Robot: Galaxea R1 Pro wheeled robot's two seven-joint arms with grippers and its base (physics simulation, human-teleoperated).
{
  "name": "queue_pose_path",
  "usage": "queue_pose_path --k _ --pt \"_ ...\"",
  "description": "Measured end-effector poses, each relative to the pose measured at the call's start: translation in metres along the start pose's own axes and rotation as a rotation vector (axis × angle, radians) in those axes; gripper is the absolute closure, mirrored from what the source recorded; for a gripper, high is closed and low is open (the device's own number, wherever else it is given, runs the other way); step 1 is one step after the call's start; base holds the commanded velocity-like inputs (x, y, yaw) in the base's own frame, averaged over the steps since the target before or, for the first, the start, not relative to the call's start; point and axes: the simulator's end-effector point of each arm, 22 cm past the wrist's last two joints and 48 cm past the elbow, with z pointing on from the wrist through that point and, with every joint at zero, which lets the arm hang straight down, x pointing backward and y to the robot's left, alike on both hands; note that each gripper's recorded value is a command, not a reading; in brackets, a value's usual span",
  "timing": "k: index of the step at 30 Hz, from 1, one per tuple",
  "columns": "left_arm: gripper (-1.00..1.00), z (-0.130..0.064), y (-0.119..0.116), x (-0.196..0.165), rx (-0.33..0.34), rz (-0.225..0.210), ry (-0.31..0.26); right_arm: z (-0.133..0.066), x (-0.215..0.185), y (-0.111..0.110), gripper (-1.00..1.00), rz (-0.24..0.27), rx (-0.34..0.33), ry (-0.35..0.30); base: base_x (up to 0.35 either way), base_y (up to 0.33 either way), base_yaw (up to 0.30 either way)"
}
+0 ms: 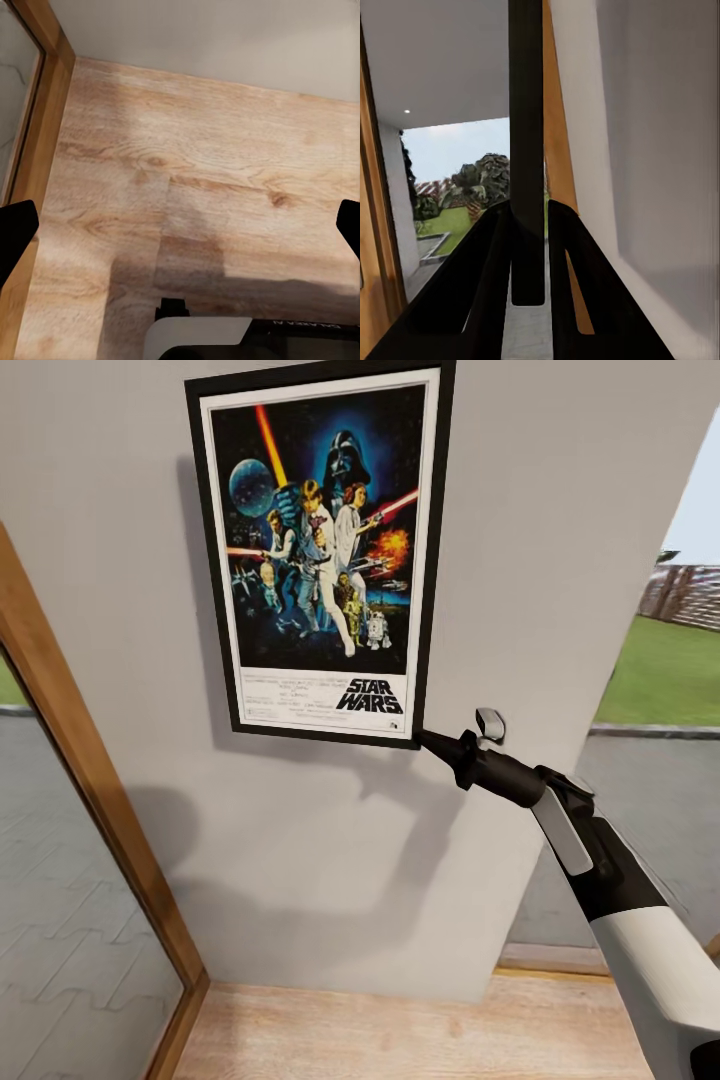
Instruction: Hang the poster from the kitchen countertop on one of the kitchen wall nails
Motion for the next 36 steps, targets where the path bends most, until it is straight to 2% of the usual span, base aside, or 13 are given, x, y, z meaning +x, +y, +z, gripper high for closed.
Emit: queue_pose_path --k 36 --pt "-1.0 0.0004 -0.0038 0.0011 0.005 -0.004 0.002 -0.0018 0.0057 -0.0043 1.0 0.011 0.018 0.007 0.013 0.0 0.0"
